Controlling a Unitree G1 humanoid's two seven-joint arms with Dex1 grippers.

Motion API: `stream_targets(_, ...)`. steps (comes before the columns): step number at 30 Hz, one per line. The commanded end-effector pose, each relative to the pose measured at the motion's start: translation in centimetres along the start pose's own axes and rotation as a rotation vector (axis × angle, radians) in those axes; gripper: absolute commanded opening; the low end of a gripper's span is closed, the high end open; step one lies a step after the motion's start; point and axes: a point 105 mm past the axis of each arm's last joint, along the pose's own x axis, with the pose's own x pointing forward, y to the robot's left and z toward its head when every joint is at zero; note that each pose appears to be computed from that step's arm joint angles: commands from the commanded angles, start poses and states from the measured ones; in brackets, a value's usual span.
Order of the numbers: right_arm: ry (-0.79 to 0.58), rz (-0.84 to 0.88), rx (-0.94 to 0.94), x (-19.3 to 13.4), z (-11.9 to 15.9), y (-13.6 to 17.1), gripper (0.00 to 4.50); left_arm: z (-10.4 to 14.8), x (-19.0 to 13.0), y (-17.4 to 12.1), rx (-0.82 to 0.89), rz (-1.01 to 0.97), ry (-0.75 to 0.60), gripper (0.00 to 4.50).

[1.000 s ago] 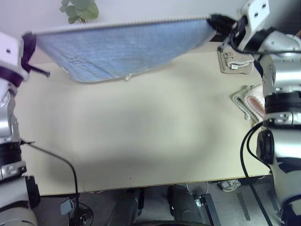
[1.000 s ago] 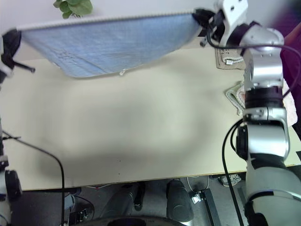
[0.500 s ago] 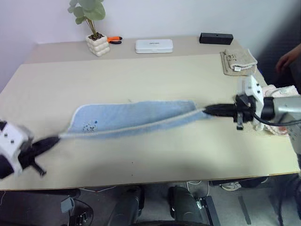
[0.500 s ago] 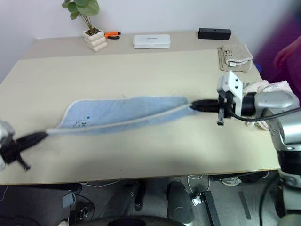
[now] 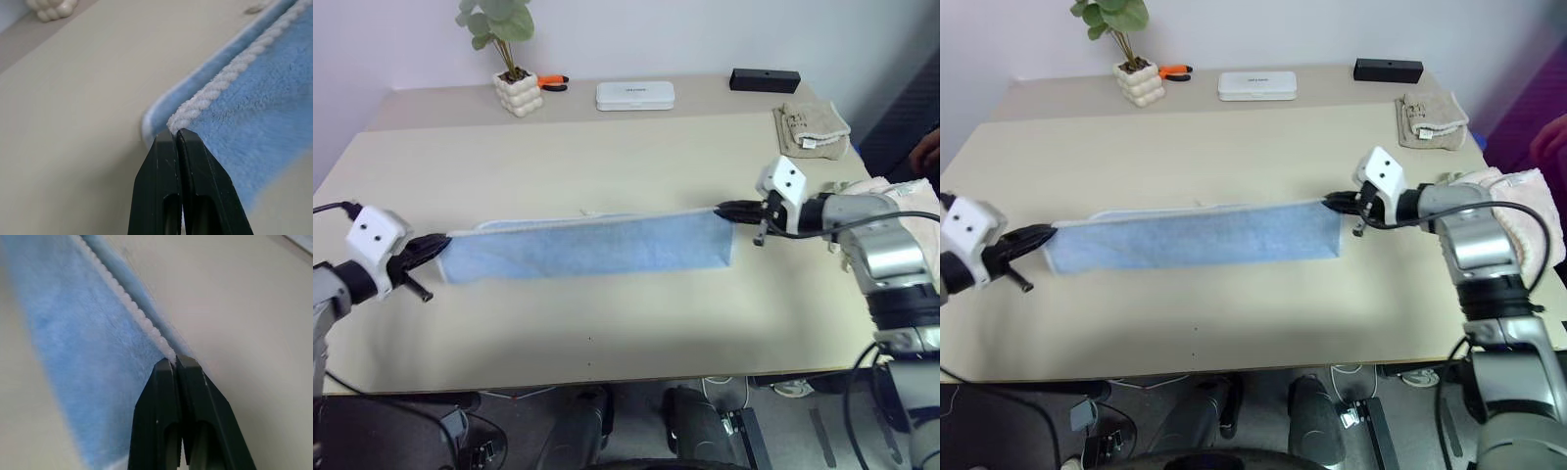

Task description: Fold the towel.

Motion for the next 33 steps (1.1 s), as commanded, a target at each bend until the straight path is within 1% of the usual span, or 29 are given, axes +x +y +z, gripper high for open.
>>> stream_targets(1, 0.007, -0.068, -0.03, 0.5, 0.0, -1.6, 0.03, 0.0, 2.0, 1.1, 0.03, 0.032, -0.012, 0.0)
stream_targets(5, 0.011, -0.074, -0.019, 1.2, -0.4, -1.7, 0.03, -0.5, 4.5, 1.3, 0.027, 0.028, -0.005, 0.0)
stream_targets(10, 0.004, -0.073, -0.007, 1.4, -0.4, -1.5, 0.03, -0.8, 5.8, 0.7, -0.023, -0.02, -0.015, 0.0)
stream_targets(12, -0.003, -0.075, -0.002, 1.4, -0.1, -1.2, 0.0, -1.0, 6.0, 0.9, -0.056, 0.0, -0.017, 0.58)
stream_targets(13, -0.005, -0.074, -0.002, 1.3, 0.0, -1.1, 0.27, -1.0, 6.0, 1.2, -0.059, 0.022, -0.018, 0.86)
stream_targets(15, -0.003, -0.075, -0.005, 1.0, 0.1, -0.9, 0.84, -0.9, 5.9, 1.6, -0.057, 0.053, -0.025, 1.77)
stream_targets(16, 0.002, -0.111, -0.01, 0.4, 0.1, -1.2, 1.3, -0.7, 5.6, 2.1, -0.084, 0.089, -0.046, 2.25)
stream_targets(17, 0.009, -0.149, -0.013, -0.2, 0.0, -1.6, 1.71, -0.6, 5.3, 2.5, -0.114, 0.121, -0.069, 2.26)
stream_targets(18, 0.014, -0.195, -0.017, -0.9, 0.0, -2.0, 2.26, -0.4, 4.8, 3.0, -0.149, 0.158, -0.099, 2.26)
stream_targets(21, 0.013, -0.284, 0.0, -2.5, 0.0, -2.5, 2.26, 0.0, 3.5, 3.8, -0.188, 0.243, -0.149, 2.26)
stream_targets(22, -0.002, -0.322, 0.062, -3.5, -0.2, -2.6, 2.26, 0.6, 2.8, 3.8, -0.218, 0.281, -0.199, 2.26)
stream_targets(23, -0.021, -0.346, 0.124, -4.4, -0.3, -2.3, 2.56, 1.2, 2.3, 3.4, -0.233, 0.298, -0.24, 2.26)
stream_targets(24, -0.041, -0.356, 0.186, -5.0, -0.4, -1.7, 2.73, 1.9, 2.0, 2.6, -0.235, 0.288, -0.27, 2.26)
stream_targets(25, -0.052, -0.36, 0.225, -5.4, -0.4, -1.2, 3.03, 2.3, 1.7, 1.9, -0.236, 0.278, -0.285, 2.26)
stream_targets(26, -0.064, -0.357, 0.269, -5.6, -0.5, -0.3, 3.52, 2.9, 2.0, 0.1, -0.194, 0.218, -0.287, 2.26)
stream_targets(28, -0.091, -0.382, 0.37, -5.9, -0.9, 1.4, 4.47, 4.1, 2.6, -4.4, -0.16, 0.056, -0.303, 2.26)
stream_targets(29, -0.109, -0.397, 0.433, -6.1, -1.2, 2.3, 4.47, 5.0, 2.9, -7.0, -0.153, -0.04, -0.323, 2.26)
stream_targets(30, -0.119, -0.409, 0.473, -6.2, -1.3, 2.8, 4.47, 5.6, 2.9, -8.5, -0.155, -0.096, -0.336, 2.26)
stream_targets(33, -0.136, -0.385, 0.656, -6.5, -2.4, 5.7, 4.47, 7.1, 2.9, -13.7, -0.15, -0.293, -0.371, 2.26)
